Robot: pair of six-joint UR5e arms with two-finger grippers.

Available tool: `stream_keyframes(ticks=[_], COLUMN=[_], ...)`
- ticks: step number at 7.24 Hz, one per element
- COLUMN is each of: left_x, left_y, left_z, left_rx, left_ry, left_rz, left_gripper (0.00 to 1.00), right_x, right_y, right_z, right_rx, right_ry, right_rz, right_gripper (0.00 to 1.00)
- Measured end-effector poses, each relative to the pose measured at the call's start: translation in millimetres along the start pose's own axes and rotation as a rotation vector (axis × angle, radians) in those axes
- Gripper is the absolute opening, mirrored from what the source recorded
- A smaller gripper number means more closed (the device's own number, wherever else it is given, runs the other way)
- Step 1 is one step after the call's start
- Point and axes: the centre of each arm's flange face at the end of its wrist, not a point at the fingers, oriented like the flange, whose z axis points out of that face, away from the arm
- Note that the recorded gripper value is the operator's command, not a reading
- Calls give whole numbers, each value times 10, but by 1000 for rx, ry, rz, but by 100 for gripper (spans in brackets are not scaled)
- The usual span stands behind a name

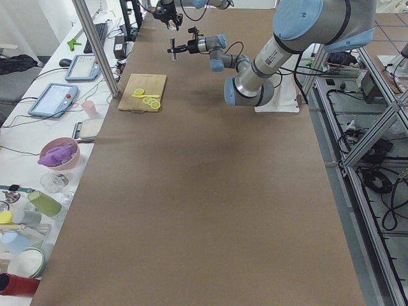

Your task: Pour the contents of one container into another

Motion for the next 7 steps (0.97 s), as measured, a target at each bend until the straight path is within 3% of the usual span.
stream_keyframes(ticks=[4, 7], left_x=[-231, -792], left_y=[98, 390], left_z=[115, 364], left_rx=[7, 31], left_ry=[-15, -42], left_rz=[-6, -40], left_gripper=[0, 0], right_x=[318, 489], right_y=[824, 1473], right_z=[-50, 186], right_rx=[175, 318], right_ry=[-12, 7], right_rz=[60, 61], right_gripper=[0, 0])
